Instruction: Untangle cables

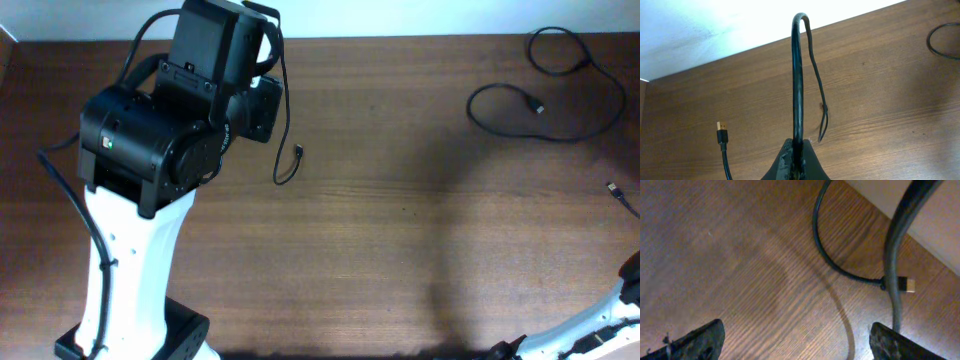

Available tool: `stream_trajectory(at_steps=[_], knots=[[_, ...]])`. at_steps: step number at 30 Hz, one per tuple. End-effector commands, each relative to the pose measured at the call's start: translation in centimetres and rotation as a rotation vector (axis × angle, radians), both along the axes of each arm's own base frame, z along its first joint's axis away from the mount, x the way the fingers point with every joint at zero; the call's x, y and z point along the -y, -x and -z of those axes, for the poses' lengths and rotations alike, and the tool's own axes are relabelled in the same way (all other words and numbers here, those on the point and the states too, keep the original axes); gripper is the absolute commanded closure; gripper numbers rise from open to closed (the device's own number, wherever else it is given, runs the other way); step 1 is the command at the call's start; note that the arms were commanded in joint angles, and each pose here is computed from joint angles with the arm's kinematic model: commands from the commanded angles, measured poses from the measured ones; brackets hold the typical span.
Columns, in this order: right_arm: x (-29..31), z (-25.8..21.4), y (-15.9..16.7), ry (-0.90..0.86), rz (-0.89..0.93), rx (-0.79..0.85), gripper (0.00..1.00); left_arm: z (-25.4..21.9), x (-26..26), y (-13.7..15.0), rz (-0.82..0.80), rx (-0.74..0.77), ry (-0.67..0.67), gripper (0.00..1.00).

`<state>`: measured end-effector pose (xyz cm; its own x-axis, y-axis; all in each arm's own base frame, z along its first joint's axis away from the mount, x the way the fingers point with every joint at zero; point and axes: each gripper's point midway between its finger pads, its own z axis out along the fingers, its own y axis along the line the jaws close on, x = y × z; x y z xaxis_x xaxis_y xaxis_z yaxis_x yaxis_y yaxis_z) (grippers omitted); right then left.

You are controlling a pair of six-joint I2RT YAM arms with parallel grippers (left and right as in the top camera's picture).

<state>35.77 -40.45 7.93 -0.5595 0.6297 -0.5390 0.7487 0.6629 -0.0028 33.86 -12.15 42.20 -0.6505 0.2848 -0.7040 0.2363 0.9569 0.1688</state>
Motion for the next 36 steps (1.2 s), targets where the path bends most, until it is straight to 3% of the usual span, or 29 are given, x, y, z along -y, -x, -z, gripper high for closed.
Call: stream_trajectory(at_steps=[1, 5, 11, 17, 22, 27, 36], knots=[[-1.4, 2.5, 0.7, -0.024, -0.003, -0.032, 0.01, -0.3, 0.4, -0.3, 0.0, 0.013, 0.017, 1.0], [-0.8, 2.0, 1.0, 0.007, 0.014, -0.034, 0.01, -0.2, 0.3, -0.2, 0.0, 0.009, 0.015, 1.0], [1.1, -5.3, 0.7, 0.141, 0.026, 0.048, 0.01, -0.3, 0.4, -0.3, 0.0, 0.014, 0.018, 1.0], [1.3, -8.1, 1.8, 0.167, 0.055, 0.075, 0.01, 0.8, 0.8, -1.2, -0.001, -0.013, 0.002, 1.0], [3.3, -7.4, 5.0, 0.191, 0.145, 0.017, 0.01, 2.2, 1.0, -1.8, -0.008, -0.051, -0.026, 1.0], [5.2, -4.4, 7.6, 0.097, 0.175, 0.044, 0.01, 1.8, 1.2, -2.2, -0.007, -0.03, -0.015, 1.0], [4.7, 1.5, 6.3, 0.0, 0.141, 0.018, 0.03, 1.3, 2.6, -1.8, 0.01, 0.009, -0.058, 1.0]])
